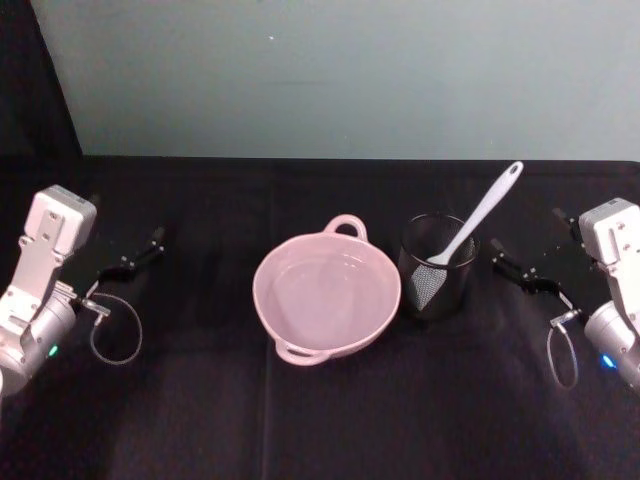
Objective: Use the one hand to pick up the spoon and stir the clear water in the bowl.
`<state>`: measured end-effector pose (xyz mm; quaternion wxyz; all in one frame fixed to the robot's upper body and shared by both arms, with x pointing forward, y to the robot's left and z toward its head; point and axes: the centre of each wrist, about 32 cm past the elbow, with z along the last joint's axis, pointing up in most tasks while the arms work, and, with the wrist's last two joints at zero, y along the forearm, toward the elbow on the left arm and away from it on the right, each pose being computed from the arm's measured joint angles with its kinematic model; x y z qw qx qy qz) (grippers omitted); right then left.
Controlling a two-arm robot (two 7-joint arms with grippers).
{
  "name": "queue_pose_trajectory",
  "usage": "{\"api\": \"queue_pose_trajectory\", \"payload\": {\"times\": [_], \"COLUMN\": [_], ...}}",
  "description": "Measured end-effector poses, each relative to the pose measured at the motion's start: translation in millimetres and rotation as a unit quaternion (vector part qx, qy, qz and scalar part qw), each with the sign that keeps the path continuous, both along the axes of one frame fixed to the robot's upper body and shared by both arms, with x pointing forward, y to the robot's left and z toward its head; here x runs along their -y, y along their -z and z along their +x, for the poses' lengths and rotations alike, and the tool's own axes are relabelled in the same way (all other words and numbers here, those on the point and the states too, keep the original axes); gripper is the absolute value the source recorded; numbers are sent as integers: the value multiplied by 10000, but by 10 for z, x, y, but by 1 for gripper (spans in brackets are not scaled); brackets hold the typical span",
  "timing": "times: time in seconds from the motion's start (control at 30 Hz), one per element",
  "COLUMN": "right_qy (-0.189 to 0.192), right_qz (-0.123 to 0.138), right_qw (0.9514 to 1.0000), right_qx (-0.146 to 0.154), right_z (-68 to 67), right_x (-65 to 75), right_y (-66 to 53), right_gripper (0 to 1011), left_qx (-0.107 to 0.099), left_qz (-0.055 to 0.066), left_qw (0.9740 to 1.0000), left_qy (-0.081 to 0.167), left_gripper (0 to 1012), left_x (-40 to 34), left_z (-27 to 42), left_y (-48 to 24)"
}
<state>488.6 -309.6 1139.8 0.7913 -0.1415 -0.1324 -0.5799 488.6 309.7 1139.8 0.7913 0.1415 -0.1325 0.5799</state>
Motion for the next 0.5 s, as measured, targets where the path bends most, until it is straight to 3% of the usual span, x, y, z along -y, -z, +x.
{"api": "queue_pose_trajectory", "payload": {"times": [0.5], "right_qy": [0], "right_qz": [0], "right_qw": [10000], "right_qx": [0], "right_z": [0], "right_x": [0], "right_y": [0], "right_gripper": [1002], "left_qx": [0], "left_qz": [0], "left_qw": [10000], "left_qy": [0], "left_gripper": [1011], "left_x": [0], "left_z": [0], "left_y": [0]}}
